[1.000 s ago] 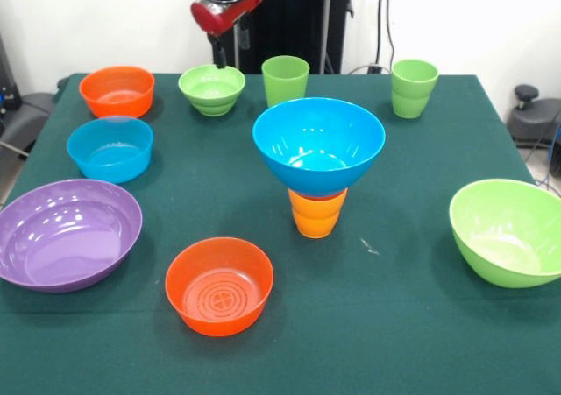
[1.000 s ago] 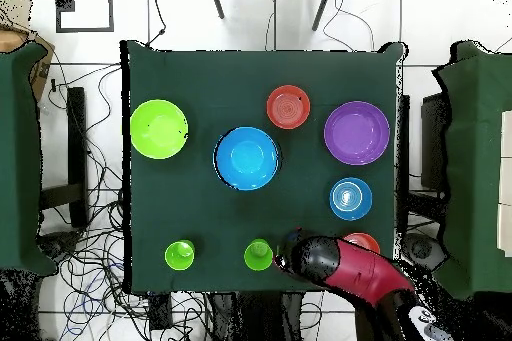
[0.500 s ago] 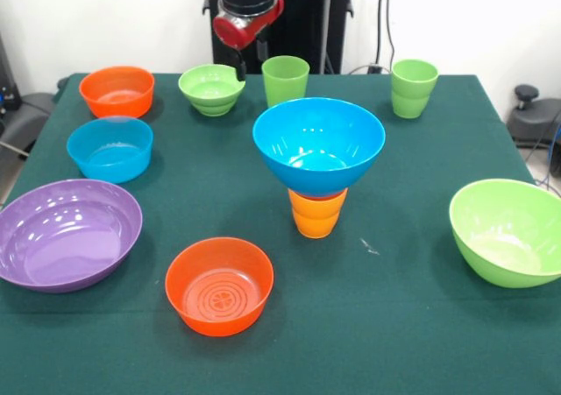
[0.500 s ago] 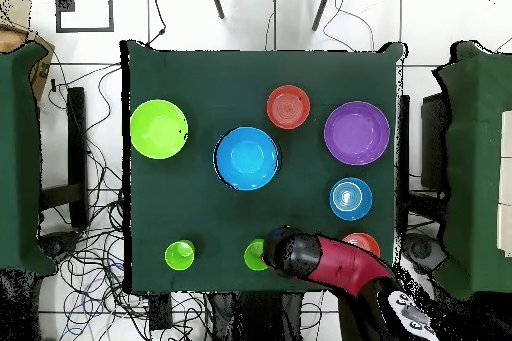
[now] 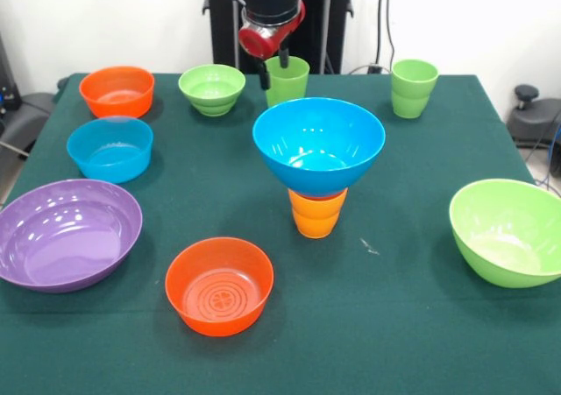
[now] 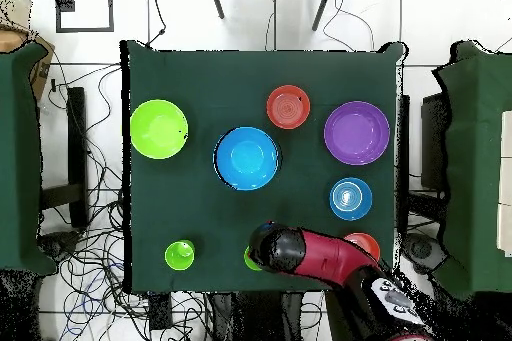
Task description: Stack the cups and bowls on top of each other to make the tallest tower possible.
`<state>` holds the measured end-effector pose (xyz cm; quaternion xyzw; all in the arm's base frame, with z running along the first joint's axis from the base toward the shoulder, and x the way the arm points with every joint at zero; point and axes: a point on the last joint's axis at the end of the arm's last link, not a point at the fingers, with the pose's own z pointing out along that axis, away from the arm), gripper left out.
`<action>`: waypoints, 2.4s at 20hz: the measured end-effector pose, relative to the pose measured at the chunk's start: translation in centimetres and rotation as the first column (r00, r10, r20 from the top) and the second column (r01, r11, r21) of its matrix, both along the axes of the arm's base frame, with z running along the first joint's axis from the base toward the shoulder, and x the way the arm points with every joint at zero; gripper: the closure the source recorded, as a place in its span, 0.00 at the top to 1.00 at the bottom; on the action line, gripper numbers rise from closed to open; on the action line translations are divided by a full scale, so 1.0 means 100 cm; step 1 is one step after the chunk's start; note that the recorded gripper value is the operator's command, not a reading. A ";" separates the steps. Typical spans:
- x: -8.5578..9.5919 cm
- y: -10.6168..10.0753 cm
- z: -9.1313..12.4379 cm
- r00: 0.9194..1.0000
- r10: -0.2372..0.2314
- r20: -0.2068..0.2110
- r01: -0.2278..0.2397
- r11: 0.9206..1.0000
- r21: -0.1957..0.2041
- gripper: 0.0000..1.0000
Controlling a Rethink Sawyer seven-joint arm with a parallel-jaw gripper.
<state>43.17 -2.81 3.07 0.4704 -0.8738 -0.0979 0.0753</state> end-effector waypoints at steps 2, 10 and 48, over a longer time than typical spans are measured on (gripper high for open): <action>0.002 0.003 0.000 1.000 0.005 0.003 -0.005 1.000 0.006 1.00; 0.002 0.004 0.000 1.000 0.007 0.004 -0.007 1.000 0.008 1.00; -0.039 0.002 -0.032 0.993 -0.058 -0.100 0.056 0.998 -0.024 1.00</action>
